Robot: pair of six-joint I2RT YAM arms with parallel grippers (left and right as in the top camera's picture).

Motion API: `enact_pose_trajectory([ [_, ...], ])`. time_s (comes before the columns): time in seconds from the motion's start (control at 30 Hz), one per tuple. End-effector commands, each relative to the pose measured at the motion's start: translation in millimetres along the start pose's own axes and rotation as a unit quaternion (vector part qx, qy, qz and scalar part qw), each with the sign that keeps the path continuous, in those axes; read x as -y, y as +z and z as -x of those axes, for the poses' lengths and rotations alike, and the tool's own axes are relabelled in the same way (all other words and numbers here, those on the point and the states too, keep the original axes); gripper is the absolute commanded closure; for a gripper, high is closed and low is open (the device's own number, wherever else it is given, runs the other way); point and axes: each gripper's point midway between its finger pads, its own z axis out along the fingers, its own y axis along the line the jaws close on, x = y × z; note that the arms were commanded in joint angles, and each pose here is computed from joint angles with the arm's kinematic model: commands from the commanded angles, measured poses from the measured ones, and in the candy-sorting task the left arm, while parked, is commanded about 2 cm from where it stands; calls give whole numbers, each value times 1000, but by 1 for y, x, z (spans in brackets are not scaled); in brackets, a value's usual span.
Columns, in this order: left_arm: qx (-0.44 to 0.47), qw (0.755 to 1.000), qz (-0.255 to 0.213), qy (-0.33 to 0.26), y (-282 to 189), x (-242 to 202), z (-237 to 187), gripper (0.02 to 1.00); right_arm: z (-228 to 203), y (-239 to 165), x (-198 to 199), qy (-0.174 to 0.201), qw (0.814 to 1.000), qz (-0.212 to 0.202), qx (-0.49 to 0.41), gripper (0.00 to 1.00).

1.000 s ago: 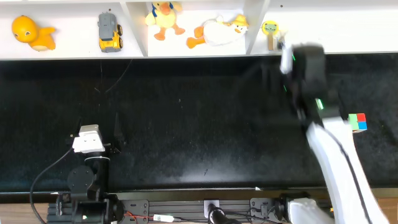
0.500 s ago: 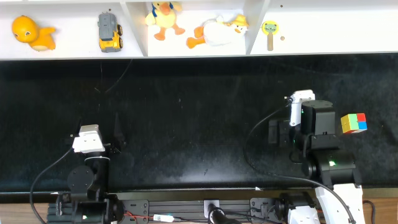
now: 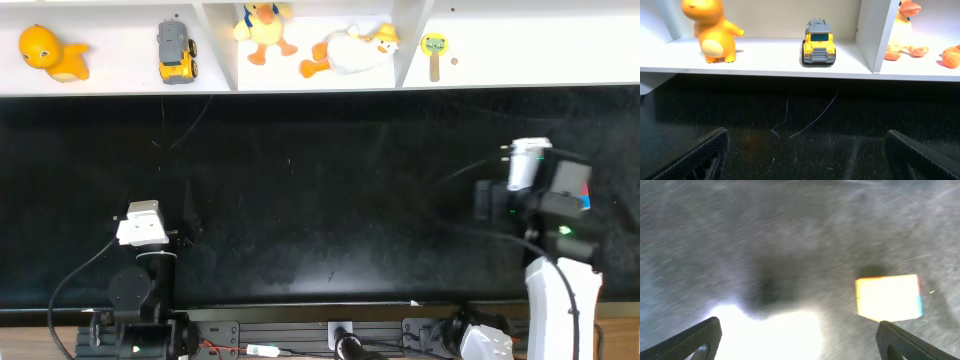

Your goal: Store Toys

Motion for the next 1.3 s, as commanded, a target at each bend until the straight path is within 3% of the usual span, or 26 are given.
enact_pose_trajectory([
  [0.03, 4, 1000, -9, -7, -1, 4, 1, 23, 9, 6, 19, -55, 996, 52, 54, 5],
  [0.23, 4, 1000, -9, -7, -1, 4, 1, 20, -18, 37, 60, -30, 998, 46, 15, 3],
  [0.43, 4, 1000, -9, -8, -1, 4, 1, 20, -37, 71, 95, 31, 999, 37, 1, 5],
  [0.73, 4, 1000, -9, -7, -1, 4, 1, 20, -52, 77, 118, 90, 995, 36, 14, 5],
  [0.93, 4, 1000, -9, -7, -1, 4, 1, 20, -57, 93, 124, 95, 995, 37, 11, 7],
  [1.23, 4, 1000, -9, -7, -1, 4, 1, 20, -41, 101, 119, 84, 994, 53, 42, 194],
  [1.3, 4, 1000, -9, -7, -1, 4, 1, 20, -40, 101, 119, 89, 994, 53, 42, 275],
])
